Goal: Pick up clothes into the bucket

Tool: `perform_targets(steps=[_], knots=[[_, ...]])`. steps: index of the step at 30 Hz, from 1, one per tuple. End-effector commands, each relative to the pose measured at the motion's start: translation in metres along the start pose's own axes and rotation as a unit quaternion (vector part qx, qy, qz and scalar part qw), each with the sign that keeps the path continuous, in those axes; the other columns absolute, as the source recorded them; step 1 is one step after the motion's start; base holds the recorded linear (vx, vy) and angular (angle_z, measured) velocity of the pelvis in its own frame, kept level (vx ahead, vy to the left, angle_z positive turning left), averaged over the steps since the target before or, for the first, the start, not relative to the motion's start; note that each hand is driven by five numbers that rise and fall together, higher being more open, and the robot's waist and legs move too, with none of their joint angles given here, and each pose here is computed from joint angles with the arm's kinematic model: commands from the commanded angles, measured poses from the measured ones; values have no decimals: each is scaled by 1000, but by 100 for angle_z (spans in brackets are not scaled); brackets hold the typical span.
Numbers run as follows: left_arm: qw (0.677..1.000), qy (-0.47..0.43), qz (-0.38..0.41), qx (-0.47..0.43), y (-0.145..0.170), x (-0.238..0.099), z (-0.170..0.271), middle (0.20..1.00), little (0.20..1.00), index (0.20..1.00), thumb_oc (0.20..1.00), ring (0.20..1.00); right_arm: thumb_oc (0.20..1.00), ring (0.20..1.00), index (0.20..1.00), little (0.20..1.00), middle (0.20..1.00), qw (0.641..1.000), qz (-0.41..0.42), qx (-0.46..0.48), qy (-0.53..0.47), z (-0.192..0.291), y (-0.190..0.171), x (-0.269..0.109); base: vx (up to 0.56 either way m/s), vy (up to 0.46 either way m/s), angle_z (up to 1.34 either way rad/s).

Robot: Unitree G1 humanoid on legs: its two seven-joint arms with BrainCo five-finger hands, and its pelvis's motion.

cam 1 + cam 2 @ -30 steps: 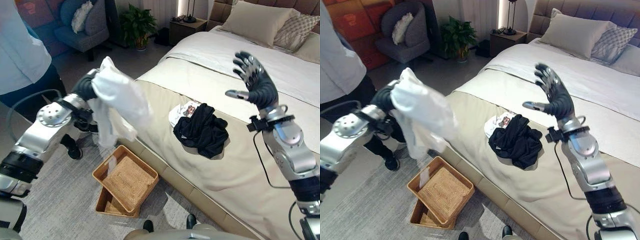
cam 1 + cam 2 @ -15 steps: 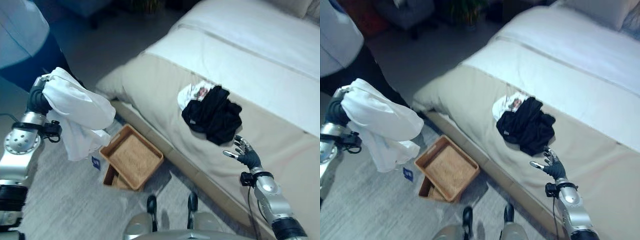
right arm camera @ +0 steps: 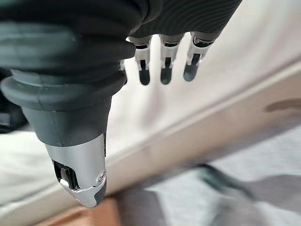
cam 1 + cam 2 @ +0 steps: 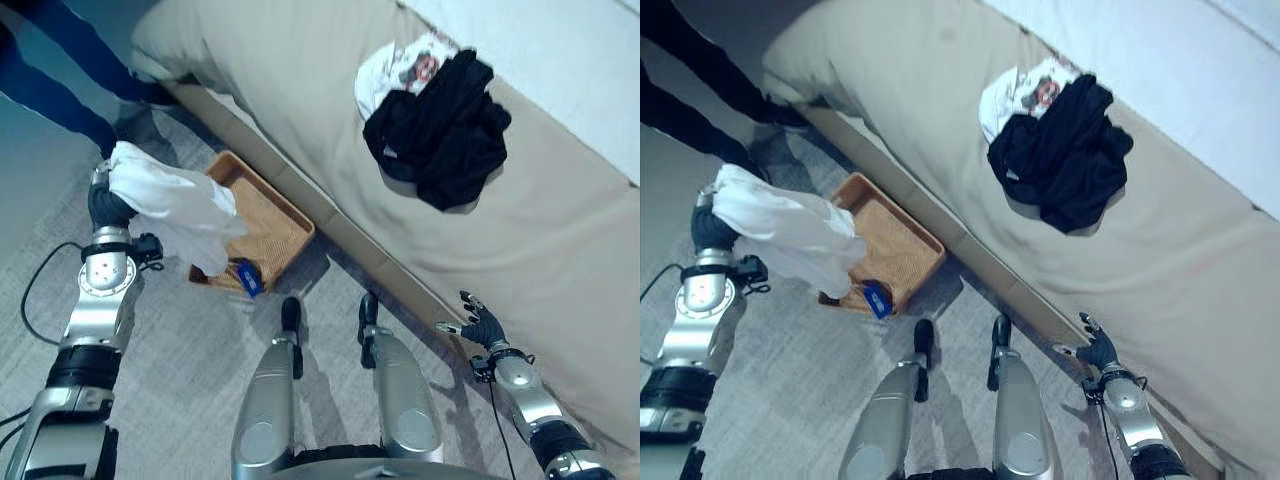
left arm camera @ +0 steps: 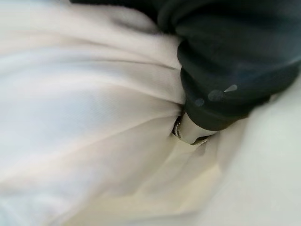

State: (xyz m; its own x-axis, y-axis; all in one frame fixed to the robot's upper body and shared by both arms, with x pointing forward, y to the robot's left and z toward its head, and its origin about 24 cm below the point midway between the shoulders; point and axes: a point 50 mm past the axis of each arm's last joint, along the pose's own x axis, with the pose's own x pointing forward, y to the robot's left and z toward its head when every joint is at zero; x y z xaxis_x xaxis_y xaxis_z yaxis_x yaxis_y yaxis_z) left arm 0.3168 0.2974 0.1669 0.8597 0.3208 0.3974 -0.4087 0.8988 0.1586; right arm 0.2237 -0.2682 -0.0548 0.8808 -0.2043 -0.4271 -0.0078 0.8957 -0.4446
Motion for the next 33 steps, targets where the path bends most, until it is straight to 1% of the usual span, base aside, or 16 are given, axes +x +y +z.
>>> perform_targets(steps=[1, 6, 9, 13, 14, 15, 16, 19, 23, 25, 26, 29, 30, 31, 32, 33], knots=[[996, -83, 31, -21, 6, 18, 34, 200, 200, 200, 200, 200, 1000, 1000, 1000, 1000, 1000, 999, -9, -39, -16, -1, -7, -3, -78, -7, -3], [995, -97, 28, -20, -8, 36, 49, 200, 200, 200, 200, 200, 1000, 1000, 1000, 1000, 1000, 998, -32, -30, -40, 11, -10, 2, -52, -4, -2], [995, -96, 28, 1, -16, 49, 56, 200, 200, 200, 200, 200, 1000, 1000, 1000, 1000, 1000, 996, -48, -13, -72, 26, -10, 6, 35, 4, -4], [994, -103, 29, 20, -16, 58, 65, 206, 206, 206, 206, 206, 1000, 1000, 1000, 1000, 1000, 993, -56, -2, -99, 39, -12, 8, 15, 1, -2], [995, -92, 35, 28, -16, 61, 62, 567, 567, 567, 567, 567, 1000, 1000, 1000, 1000, 1000, 992, -60, 0, -107, 43, -12, 8, 0, 0, 0], [995, -84, 45, 34, -16, 65, 62, 1000, 1000, 1000, 1000, 1000, 1000, 1000, 1000, 1000, 1000, 991, -64, 1, -114, 47, -12, 9, 10, 14, -5], [994, -66, 56, 68, -18, 71, 60, 1000, 1000, 1000, 1000, 1000, 1000, 1000, 1000, 1000, 1000, 990, -70, 7, -122, 52, -10, 10, 9, 6, -7], [992, -52, 61, 93, -18, 74, 57, 1000, 1000, 1000, 1000, 1000, 1000, 1000, 1000, 1000, 1000, 988, -79, 16, -135, 60, -10, 10, 5, -1, -2], [993, 16, 86, 82, -17, 70, 32, 1000, 1000, 1000, 1000, 1000, 1000, 1000, 1000, 1000, 1000, 975, -107, 54, -187, 91, -16, 12, 11, 12, -4], [986, 83, 120, 84, -2, 67, 9, 1000, 1000, 1000, 1000, 1000, 1000, 1000, 1000, 1000, 1000, 952, -130, 73, -268, 128, -26, 3, 28, 26, -16], [986, 83, 119, 84, -2, 68, 9, 1000, 1000, 1000, 1000, 1000, 1000, 1000, 1000, 1000, 1000, 952, -130, 73, -268, 128, -26, 3, 30, 9, -15], [978, 128, 143, 86, 12, 57, -13, 1000, 1000, 1000, 1000, 1000, 1000, 1000, 1000, 1000, 1000, 915, -166, 81, -359, 163, -45, -16, 25, -3, -9], [976, 137, 147, 81, 13, 51, -21, 1000, 1000, 1000, 1000, 1000, 1000, 1000, 1000, 1000, 1000, 900, -181, 78, -389, 175, -53, -24, -55, -8, -1], [970, 174, 155, 72, 19, 35, -42, 1000, 1000, 1000, 1000, 1000, 1000, 1000, 1000, 1000, 1000, 869, -215, 65, -442, 196, -69, -39, 0, 0, 0], [969, 177, 154, 73, 18, 34, -44, 1000, 1000, 1000, 1000, 1000, 1000, 1000, 1000, 1000, 1000, 870, -213, 63, -439, 195, -69, -39, -69, -5, -1], [968, 183, 159, 71, 20, 29, -49, 1000, 1000, 1000, 1000, 1000, 1000, 1000, 1000, 1000, 1000, 859, -230, 60, -453, 200, -75, -43, 78, -11, 1]])
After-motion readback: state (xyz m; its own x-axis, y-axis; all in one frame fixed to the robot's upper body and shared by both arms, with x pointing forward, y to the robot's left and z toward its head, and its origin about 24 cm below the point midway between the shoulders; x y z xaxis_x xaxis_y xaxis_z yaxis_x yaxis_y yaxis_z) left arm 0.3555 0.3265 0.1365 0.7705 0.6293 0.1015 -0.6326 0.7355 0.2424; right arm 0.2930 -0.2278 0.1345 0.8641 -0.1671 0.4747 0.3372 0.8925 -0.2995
